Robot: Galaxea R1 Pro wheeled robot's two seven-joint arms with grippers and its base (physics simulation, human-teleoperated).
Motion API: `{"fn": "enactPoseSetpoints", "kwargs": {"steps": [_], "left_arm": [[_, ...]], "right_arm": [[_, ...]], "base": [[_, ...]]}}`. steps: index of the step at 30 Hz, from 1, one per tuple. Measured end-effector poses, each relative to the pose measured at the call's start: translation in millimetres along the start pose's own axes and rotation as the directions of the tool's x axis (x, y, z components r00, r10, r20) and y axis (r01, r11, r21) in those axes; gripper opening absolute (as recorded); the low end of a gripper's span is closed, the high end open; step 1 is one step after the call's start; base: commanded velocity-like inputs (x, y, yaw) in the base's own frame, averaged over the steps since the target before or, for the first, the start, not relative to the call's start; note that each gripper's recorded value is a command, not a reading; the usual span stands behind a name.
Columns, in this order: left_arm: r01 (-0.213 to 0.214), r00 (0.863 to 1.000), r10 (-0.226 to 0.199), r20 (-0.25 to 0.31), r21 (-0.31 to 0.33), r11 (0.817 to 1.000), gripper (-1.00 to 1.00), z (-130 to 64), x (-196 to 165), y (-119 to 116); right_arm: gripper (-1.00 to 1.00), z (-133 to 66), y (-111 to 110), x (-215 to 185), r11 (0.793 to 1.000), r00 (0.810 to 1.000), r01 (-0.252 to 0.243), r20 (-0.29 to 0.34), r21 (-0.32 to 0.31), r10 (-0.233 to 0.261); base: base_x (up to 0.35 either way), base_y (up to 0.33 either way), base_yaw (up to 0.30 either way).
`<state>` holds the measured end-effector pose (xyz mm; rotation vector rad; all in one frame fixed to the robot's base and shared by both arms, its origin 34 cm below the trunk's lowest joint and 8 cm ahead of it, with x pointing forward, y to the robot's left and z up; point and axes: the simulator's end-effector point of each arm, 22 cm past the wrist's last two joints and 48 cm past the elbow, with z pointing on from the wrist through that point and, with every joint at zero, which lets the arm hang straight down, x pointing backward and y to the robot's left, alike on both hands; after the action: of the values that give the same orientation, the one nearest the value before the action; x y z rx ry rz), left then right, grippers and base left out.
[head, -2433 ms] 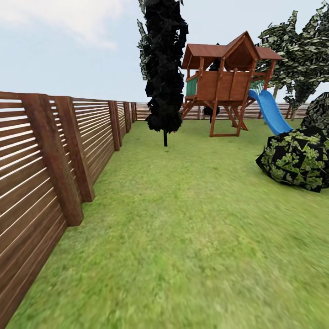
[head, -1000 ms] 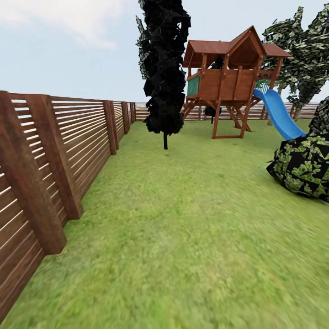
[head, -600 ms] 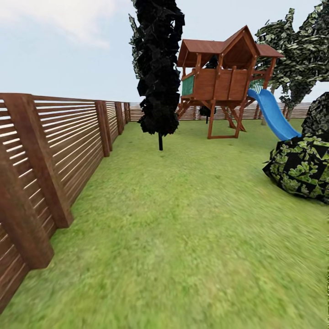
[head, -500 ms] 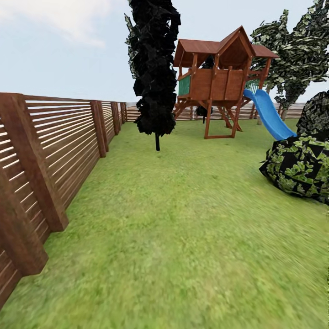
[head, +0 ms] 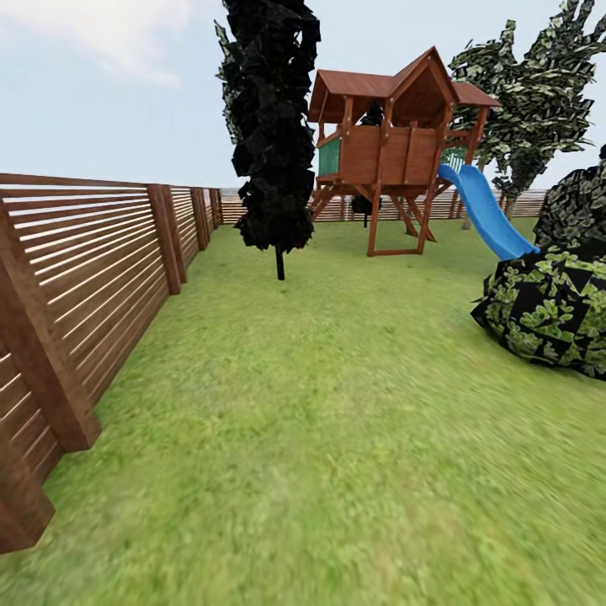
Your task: Take the three Easter eggs out of the wicker basket on the lawn in the garden, then place them on the lawn next to a single tree (choose any tree) so that all three eggs are next to the same tree and none are left in the basket.
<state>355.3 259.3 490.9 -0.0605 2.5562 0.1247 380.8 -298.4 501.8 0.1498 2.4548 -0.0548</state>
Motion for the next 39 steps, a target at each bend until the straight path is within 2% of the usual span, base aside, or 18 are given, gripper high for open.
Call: {"fn": "enactPoseSetpoints", "kwargs": {"steps": [39], "left_arm": [[-0.009,1.000,0.009,0.000,0.008,1.000,1.00,-0.2,0.3,-3.2]], "right_arm": [[1.00,-0.4,2.1,2.4,1.000,1.000,0.012,-0.005,-0.006,-0.012]], "base": [[0.335,-0.017,0.000]]}}
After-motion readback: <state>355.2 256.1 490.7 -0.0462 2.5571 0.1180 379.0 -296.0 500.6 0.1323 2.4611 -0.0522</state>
